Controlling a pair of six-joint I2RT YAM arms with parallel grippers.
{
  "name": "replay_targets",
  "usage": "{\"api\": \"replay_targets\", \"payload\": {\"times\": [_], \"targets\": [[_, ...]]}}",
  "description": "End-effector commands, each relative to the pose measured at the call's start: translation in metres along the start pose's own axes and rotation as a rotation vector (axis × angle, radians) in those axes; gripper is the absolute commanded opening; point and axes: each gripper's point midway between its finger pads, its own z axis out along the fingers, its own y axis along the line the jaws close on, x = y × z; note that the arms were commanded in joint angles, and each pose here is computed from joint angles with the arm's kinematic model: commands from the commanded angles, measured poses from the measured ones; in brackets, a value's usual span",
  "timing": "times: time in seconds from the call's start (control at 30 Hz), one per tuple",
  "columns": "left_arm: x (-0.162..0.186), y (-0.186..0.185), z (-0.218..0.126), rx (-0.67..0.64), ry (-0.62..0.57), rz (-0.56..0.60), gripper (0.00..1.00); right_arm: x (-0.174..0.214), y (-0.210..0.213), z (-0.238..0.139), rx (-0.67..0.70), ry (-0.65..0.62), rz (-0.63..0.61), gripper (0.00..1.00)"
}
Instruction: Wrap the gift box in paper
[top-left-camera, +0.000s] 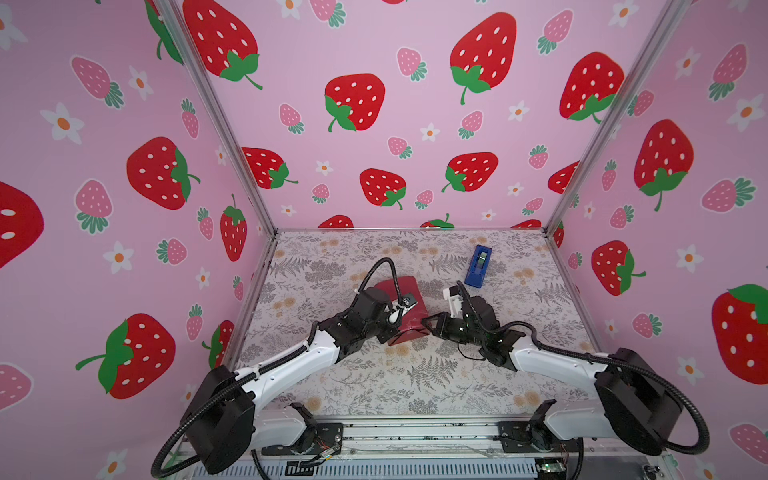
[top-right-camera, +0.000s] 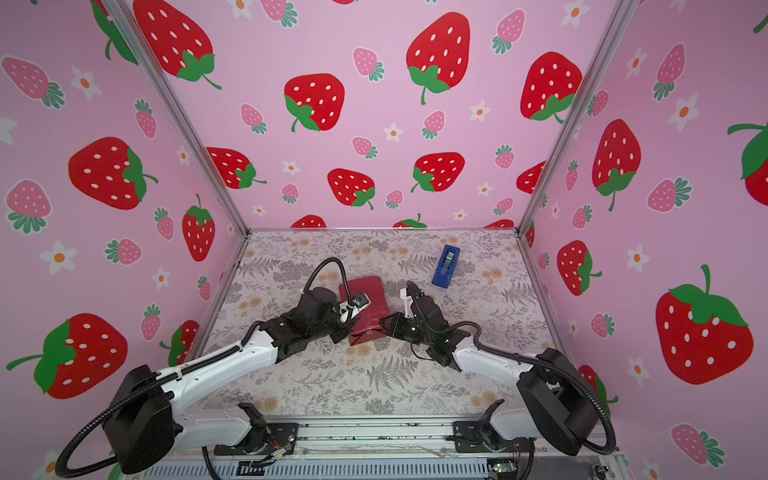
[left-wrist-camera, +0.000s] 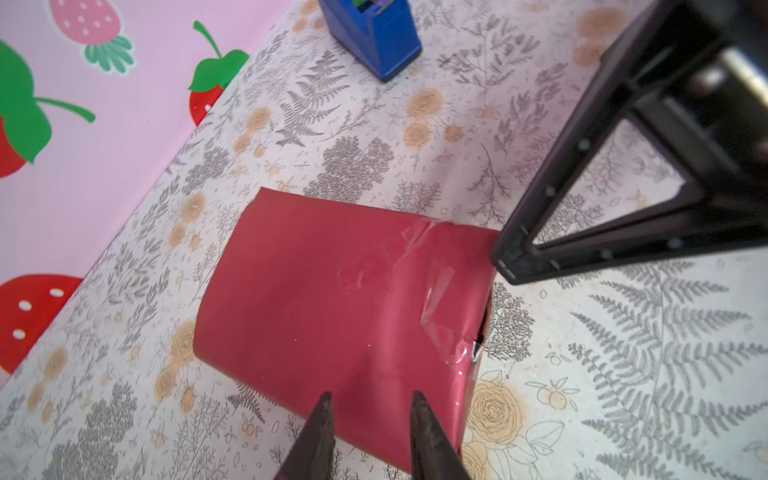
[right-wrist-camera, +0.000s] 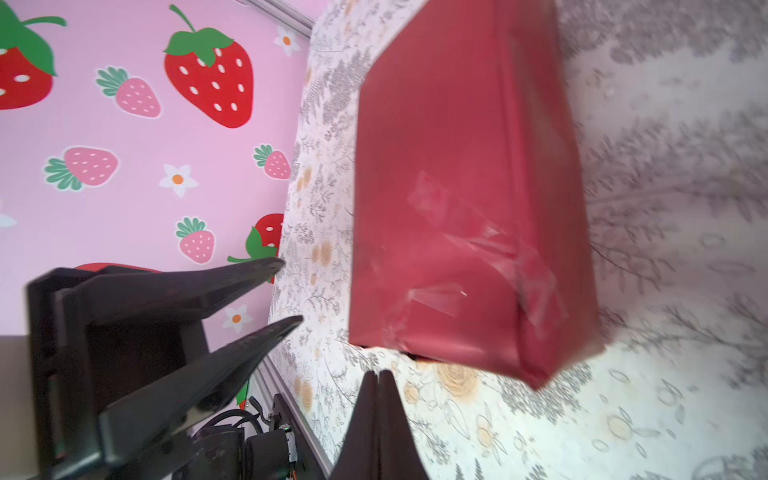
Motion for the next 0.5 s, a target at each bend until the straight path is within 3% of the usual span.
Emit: {"api": "replay_targets", "payload": {"times": [0.0, 0.27, 0.47], "targets": [[-0.012, 0.026, -0.017, -0.096, 0.007, -0.226, 0.34, 0.003, 0.011, 0.007, -0.001, 0.097, -0.105, 0.00], [0.011, 0.043, -0.032, -0.147, 0.072, -0.480, 0.34, 0.009, 0.010, 0.040, -0.015, 0.222, -0.128, 0.00], [0.028, 0.041, -0.030, -0.144, 0.102, -0.564, 0.35, 0.016, -0.023, 0.056, 0.077, 0.241, -0.088, 0.00]]}}
